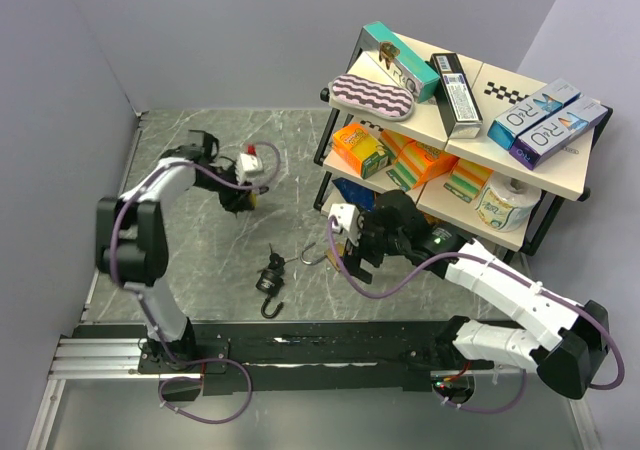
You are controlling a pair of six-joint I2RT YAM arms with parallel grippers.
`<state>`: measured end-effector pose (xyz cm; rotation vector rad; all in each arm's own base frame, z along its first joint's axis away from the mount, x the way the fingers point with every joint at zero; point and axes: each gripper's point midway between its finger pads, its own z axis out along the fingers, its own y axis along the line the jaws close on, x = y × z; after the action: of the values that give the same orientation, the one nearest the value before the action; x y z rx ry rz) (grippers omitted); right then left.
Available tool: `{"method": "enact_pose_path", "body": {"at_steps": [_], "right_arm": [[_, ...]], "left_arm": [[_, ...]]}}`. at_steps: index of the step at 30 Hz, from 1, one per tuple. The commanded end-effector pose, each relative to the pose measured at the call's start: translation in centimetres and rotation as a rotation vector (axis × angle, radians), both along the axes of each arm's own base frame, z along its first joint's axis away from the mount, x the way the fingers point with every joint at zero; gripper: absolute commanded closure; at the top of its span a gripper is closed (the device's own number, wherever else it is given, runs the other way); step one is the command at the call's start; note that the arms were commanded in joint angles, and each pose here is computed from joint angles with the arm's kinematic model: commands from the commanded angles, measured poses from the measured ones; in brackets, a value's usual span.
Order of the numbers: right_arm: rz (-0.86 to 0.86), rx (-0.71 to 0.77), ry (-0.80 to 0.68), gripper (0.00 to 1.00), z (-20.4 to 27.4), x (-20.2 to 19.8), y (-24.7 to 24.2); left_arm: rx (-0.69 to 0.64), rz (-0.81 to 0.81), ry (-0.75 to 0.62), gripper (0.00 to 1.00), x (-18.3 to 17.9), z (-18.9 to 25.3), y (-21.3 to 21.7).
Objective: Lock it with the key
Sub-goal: Pick up the lock from the center of the board.
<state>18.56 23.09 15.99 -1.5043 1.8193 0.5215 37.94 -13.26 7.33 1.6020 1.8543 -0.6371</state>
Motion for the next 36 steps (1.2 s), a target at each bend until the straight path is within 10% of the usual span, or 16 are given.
{"method": "enact_pose_path", "body": {"at_steps": [1,16,25,36], "right_arm": [[-0.081,0.228,-0.061,0.01,7.8,2.4,3.4],[-0.440,0.654,-0.014,0.01,19.3,10.4,9.0],[-0.402,0.816,0.199,0.01,21.8,11.9,15.6],[-0.356,0.781,0.147,0.01,22.2,10.6,21.0]], "left_arm": [[-0.380,0.354,0.015,0.99,2.0,11.1,-1.5],[-1.068,1.486,0.148,0.99,-0.2,26.5,6.8],[-1.362,1.653,0.379,0.99,-3.1,28.1,7.6],[-1.364,1.757,0.667,0.99,-4.5,25.0,6.3]]}}
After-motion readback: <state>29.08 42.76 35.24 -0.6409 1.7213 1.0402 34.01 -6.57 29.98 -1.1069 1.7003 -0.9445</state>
